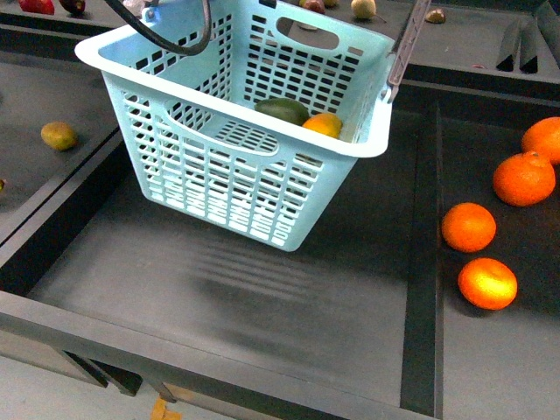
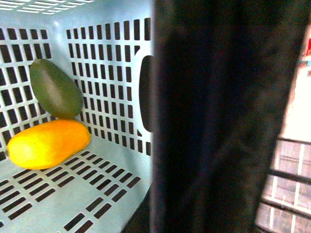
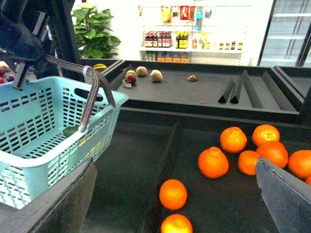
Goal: Pick mango and avocado into basket
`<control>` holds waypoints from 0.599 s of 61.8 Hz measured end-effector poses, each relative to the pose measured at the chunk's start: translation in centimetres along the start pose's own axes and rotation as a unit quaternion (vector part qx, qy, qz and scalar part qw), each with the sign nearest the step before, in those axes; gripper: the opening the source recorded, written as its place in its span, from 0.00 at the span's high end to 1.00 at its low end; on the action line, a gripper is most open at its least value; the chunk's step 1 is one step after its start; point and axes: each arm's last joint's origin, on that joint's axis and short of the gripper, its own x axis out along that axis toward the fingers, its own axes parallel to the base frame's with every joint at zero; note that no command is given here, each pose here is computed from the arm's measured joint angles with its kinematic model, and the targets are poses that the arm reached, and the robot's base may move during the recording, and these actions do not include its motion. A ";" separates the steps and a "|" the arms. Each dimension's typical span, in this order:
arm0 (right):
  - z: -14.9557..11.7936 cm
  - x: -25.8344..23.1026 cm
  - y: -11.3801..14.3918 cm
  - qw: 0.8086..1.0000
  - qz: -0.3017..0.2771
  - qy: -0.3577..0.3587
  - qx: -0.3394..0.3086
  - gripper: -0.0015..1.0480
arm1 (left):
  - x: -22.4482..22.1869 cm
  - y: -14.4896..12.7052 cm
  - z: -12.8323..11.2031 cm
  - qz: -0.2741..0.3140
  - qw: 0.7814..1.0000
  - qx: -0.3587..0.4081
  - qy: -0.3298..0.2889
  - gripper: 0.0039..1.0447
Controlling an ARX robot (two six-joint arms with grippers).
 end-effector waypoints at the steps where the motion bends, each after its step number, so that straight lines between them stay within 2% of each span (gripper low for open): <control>1: 0.0 0.0 0.0 1.000 0.000 0.000 0.000 0.07 | 0.1 0.0 0.3 0.001 1.000 -0.001 -0.002 0.95; 17: 0.0 0.0 0.0 1.000 0.000 0.000 0.000 0.07 | 5.7 4.4 1.0 0.022 0.995 -0.089 -0.039 0.95; 23: 0.0 0.0 0.0 1.000 0.000 0.000 0.000 0.07 | 7.4 6.3 0.6 0.031 0.992 -0.113 -0.039 0.95; 30: 0.0 0.0 0.0 1.000 0.000 0.000 0.000 0.07 | 7.7 6.9 0.4 0.043 0.991 -0.125 -0.022 0.95; 37: 0.0 0.0 0.0 1.000 0.000 0.000 0.000 0.07 | 7.8 7.3 0.2 0.059 0.991 -0.123 -0.006 0.78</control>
